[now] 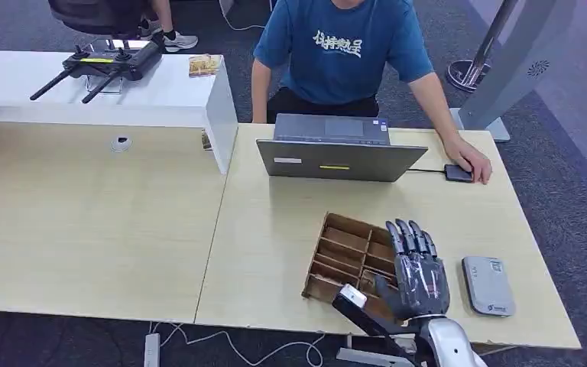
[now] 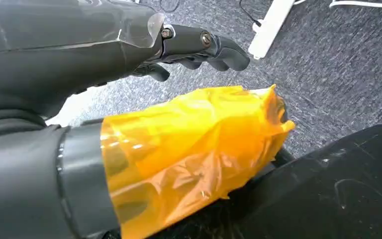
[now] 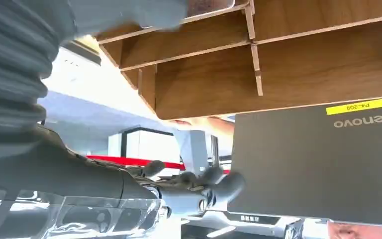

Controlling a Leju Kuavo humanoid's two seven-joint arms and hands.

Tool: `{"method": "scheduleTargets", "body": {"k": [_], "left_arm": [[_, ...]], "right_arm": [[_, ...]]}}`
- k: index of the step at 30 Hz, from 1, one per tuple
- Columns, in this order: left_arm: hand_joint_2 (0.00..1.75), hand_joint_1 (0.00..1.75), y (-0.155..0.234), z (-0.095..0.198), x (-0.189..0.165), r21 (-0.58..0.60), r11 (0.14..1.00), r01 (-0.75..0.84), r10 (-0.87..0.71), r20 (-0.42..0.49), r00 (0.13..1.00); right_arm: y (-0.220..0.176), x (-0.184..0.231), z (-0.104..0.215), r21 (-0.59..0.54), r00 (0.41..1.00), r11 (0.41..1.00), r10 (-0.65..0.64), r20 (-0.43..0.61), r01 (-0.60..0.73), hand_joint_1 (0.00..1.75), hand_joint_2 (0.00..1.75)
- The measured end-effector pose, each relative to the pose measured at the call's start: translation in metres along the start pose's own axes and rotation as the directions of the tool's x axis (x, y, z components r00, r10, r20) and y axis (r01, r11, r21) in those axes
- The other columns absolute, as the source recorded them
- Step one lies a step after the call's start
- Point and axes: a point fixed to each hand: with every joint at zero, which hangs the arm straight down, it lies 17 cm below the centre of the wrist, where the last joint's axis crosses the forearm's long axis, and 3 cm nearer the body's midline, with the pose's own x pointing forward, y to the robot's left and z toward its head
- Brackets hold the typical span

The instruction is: Pass the card to the sensor for recognition and then transmit it.

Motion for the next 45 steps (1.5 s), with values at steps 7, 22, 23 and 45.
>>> {"method": "scheduleTargets", "body": {"k": [7,22,23,45], "left_arm": [[0.00,0.00,0.001,0.000,0.001,0.003,1.000,0.002,-0.002,0.002,1.000],[0.00,0.00,0.008,-0.001,0.005,0.039,0.999,0.037,-0.038,0.027,0.999],[0.00,0.00,0.008,-0.001,0.005,0.040,0.998,0.037,-0.038,0.027,0.999],[0.00,0.00,0.003,-0.001,0.006,0.008,0.998,0.065,-0.065,0.046,0.997]], "right_arm": [[0.000,0.000,-0.001,0.000,1.000,1.000,-0.006,0.001,0.006,0.00,1.75],[-0.003,0.001,-0.001,-0.007,1.000,1.000,-0.010,0.003,0.010,0.00,1.75],[-0.003,0.001,-0.001,-0.008,1.000,1.000,-0.010,0.003,0.010,0.00,1.75],[0.034,-0.035,0.010,0.211,1.000,0.977,-0.019,0.001,0.018,0.00,1.75]]}}
